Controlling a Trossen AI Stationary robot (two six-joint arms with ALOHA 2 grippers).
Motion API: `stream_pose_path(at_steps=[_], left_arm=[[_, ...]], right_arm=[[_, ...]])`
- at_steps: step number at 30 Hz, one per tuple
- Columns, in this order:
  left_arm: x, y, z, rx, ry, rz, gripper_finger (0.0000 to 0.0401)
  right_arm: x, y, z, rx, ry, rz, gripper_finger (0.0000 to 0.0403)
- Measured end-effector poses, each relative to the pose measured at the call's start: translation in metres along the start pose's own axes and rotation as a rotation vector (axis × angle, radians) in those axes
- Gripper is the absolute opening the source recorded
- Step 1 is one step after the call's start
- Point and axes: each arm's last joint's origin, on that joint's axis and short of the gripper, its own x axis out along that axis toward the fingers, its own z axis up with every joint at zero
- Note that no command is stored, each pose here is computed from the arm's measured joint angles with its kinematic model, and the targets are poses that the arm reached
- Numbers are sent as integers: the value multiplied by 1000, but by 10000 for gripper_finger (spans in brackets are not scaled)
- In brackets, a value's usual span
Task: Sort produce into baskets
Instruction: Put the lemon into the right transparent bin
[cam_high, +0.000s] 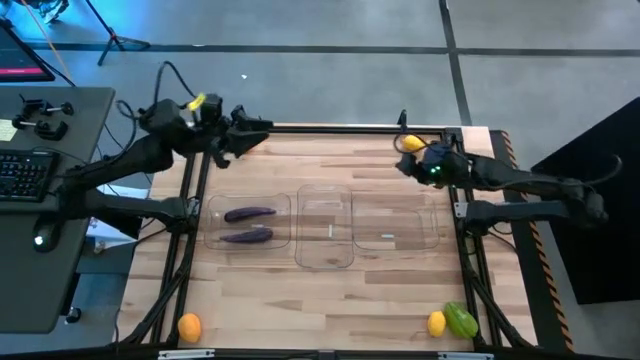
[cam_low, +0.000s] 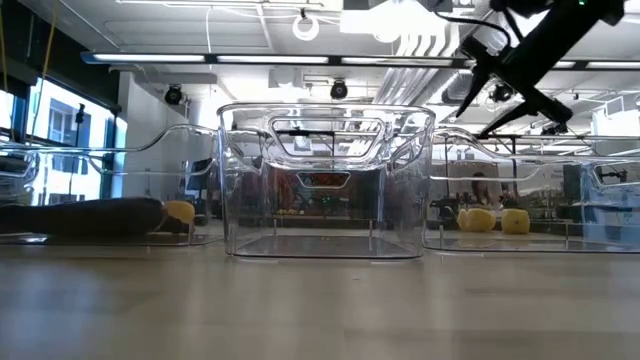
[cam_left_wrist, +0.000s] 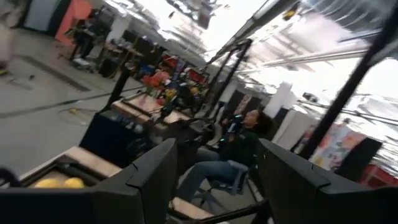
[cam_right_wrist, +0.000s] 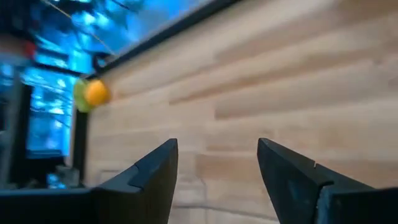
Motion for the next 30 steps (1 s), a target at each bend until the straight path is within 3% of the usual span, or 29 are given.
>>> stream_pose_path(at_steps=[3,6,9,18,24,30], left_arm=[[11,11,-9,-17,33,92,207],[19,22,-22,-30,108,178,207],[25,35,-30,3,164,249,207],[10,89,-11,97,151,469,207],[-16,119,-1,56,234,525,207],[-30,131,4,97,268,557,207]], right_arm=[[2,4,0,-52,-15,110,211],[8,9,-1,-94,-2,113,211],[21,12,2,-122,18,-21,211],[70,3,39,-95,-4,-691,211],[97,-11,48,-122,145,-787,211],[102,-17,51,-57,134,-842,211]])
